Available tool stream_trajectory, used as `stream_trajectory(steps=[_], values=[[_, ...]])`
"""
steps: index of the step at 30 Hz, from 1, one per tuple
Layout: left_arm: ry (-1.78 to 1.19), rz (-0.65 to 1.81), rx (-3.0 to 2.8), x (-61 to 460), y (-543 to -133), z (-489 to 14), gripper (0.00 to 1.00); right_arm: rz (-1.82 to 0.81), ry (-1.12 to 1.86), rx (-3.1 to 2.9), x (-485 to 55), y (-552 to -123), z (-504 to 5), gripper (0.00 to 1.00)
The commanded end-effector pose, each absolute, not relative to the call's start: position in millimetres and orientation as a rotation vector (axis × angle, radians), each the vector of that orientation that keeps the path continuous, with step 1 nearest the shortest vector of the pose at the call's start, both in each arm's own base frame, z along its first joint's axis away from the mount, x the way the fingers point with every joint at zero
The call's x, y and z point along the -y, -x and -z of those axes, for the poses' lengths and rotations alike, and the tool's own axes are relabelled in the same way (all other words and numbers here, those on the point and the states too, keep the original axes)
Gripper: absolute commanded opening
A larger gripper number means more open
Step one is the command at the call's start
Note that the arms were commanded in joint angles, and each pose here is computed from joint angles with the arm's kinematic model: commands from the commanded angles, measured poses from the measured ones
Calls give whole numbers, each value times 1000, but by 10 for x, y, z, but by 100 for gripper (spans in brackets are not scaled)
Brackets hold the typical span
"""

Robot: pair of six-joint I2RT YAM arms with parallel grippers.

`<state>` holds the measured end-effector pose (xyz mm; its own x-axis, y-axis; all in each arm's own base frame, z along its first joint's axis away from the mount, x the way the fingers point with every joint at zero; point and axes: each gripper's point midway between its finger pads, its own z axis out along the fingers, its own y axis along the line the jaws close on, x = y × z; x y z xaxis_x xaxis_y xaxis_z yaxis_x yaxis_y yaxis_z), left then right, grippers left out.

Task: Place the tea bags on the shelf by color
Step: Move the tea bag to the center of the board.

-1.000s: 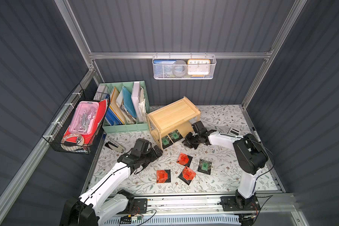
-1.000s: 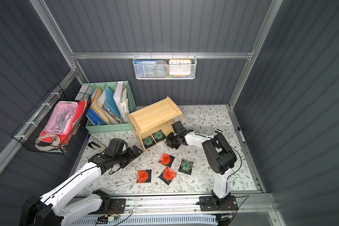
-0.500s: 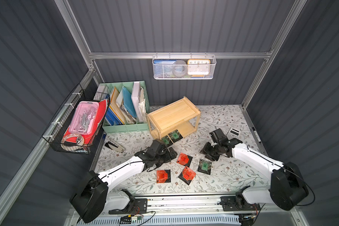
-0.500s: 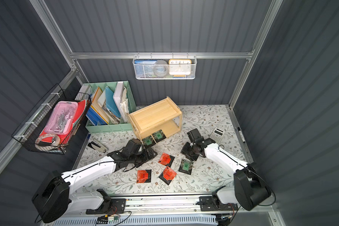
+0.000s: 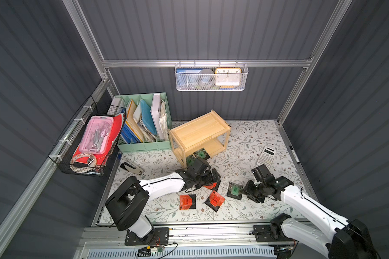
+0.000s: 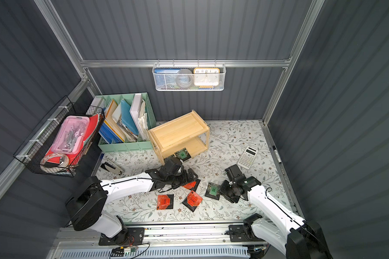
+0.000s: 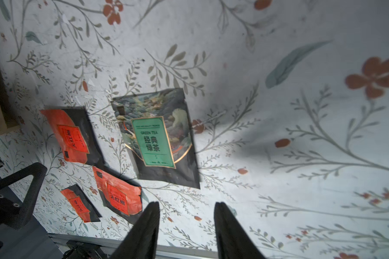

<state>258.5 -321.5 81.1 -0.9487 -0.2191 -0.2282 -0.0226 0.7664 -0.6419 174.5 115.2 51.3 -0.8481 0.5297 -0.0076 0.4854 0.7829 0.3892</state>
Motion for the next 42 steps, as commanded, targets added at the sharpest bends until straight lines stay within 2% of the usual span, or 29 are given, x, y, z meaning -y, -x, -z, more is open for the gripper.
stream_trajectory(steps=[1, 9, 23, 29, 42], values=[[183, 1004, -2663, 3358, -2611, -848, 100, -590, -818, -2857, -1156, -1735, -441, 43], [119, 1023, -2710, 3618, -2616, -733, 99, -602, -811, -2855, -1188, -1803, -361, 39], [-1, 1088, -2763, 4012, -2556, -642, 91, -672, -846, -2870, -1251, -1796, -252, 36], [-18, 1092, -2777, 4066, -2536, -615, 90, -679, -868, -2872, -1259, -1797, -188, 35], [-75, 1056, -2816, 4035, -2480, -619, 90, -757, -861, -2841, -1431, -2100, -154, 34]])
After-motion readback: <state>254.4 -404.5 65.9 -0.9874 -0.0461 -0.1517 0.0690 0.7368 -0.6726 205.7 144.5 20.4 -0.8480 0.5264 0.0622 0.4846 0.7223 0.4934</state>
